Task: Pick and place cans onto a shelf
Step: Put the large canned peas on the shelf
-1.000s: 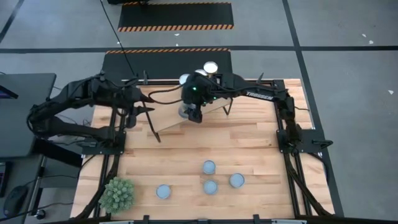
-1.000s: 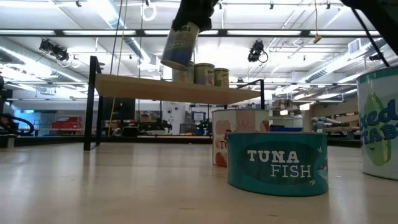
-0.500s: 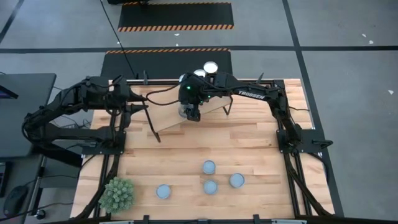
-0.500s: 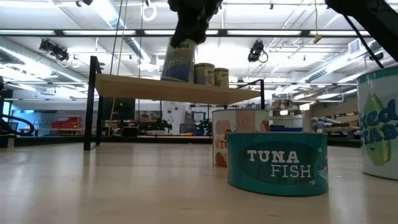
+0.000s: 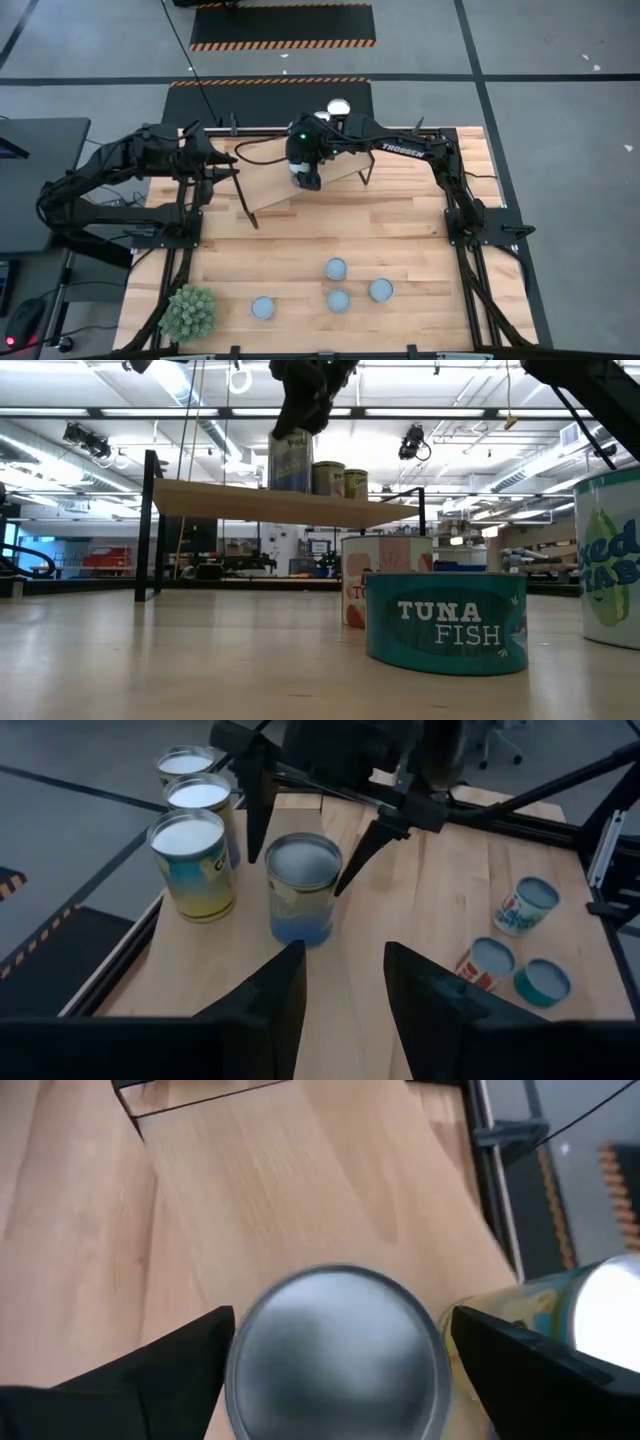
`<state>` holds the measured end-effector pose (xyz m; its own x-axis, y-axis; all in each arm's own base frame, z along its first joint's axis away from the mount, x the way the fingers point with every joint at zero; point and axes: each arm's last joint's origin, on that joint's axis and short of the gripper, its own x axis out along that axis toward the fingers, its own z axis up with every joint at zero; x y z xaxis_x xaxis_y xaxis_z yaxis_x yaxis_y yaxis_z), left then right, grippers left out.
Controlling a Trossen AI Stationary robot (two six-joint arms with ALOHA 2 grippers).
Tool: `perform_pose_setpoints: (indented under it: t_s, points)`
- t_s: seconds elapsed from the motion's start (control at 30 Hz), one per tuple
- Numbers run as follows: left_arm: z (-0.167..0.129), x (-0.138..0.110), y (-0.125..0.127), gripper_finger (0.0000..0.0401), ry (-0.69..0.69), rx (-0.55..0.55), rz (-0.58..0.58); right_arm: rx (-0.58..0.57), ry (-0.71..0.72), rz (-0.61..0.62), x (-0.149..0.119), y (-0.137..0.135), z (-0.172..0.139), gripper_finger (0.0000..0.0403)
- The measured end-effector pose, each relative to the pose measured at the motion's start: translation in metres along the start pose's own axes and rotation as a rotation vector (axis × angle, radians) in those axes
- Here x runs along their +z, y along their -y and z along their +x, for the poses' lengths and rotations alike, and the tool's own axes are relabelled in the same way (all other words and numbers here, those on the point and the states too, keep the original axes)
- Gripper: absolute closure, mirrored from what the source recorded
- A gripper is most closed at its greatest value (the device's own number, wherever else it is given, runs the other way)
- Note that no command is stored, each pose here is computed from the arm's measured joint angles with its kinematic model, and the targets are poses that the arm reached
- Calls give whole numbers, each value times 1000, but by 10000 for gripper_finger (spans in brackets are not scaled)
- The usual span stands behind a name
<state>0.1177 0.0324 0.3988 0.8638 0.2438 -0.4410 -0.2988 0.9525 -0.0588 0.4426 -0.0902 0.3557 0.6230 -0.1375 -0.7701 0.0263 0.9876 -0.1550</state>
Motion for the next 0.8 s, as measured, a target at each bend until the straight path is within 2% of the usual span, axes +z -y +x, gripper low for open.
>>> perform_pose_setpoints:
  t_s: [0.27, 0.37, 0.5, 0.6, 0.7, 0.8]
  points:
    - [14, 1, 0, 259, -52, 0, 12, -17, 41, -17, 6, -10, -17, 25]
    - [21, 1, 0, 259, -74, 0, 23, -73, 41, -11, 7, -17, -33, 25]
    - [27, 1, 0, 259, -93, 0, 57, -107, -25, 18, 0, -23, -52, 28]
    - [28, 2, 0, 259, -97, 5, 81, -94, -122, 92, -10, -25, -59, 30]
    - [29, 2, 0, 259, -99, 23, 105, -82, -231, 122, -21, -27, -54, 39]
    - [28, 2, -1, 259, -97, 49, 131, -43, -243, 151, -25, -28, -39, 60]
